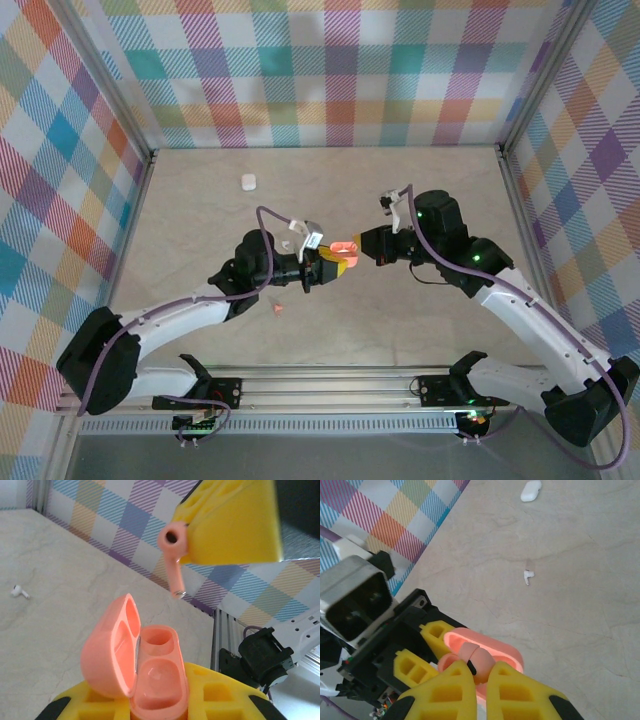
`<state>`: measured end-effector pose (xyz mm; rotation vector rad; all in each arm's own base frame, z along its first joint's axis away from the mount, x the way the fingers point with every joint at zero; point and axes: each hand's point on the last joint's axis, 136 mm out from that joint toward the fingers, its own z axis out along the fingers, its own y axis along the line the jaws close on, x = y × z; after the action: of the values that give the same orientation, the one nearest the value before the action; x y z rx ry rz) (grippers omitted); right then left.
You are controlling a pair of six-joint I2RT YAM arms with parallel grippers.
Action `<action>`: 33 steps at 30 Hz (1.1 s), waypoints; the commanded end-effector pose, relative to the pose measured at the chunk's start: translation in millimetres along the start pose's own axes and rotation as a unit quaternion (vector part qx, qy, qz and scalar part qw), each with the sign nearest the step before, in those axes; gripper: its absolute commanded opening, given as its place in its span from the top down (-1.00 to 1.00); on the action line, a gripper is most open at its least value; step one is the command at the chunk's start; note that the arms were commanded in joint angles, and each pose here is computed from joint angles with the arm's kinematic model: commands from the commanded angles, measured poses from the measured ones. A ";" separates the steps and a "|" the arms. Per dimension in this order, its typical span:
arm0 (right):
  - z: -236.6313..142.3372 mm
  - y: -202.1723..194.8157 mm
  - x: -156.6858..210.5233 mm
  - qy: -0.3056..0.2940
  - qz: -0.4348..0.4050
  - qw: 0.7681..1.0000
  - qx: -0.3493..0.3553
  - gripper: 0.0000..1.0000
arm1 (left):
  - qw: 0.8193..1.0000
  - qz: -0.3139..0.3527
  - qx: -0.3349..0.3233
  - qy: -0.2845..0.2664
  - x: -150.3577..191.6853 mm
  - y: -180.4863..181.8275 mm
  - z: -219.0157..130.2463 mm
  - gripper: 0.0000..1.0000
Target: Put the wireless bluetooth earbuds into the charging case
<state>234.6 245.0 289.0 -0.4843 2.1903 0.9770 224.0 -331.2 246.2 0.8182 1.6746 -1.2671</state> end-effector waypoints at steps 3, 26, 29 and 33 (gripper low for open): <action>-11.6 11.8 -16.0 -0.024 -0.064 0.998 0.001 0.82 | 0.999 0.040 0.000 -0.021 -16.5 -12.3 -7.0 1.00; -7.3 48.8 -18.1 0.022 -0.256 0.966 -0.015 0.82 | 0.995 0.100 -0.024 -0.002 -30.3 -19.8 -20.3 1.00; -10.1 49.7 -19.1 0.018 -0.282 0.959 -0.013 0.82 | 0.992 0.120 -0.025 0.007 -30.8 -22.0 -23.0 1.00; -9.8 50.3 -17.4 0.020 -0.295 0.955 -0.013 0.82 | 0.988 0.153 -0.019 -0.001 -34.2 -27.5 -27.3 1.00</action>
<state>216.6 272.1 324.5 -1.0470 1.9317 0.7067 214.6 -312.7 268.9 0.9539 1.6046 -1.0627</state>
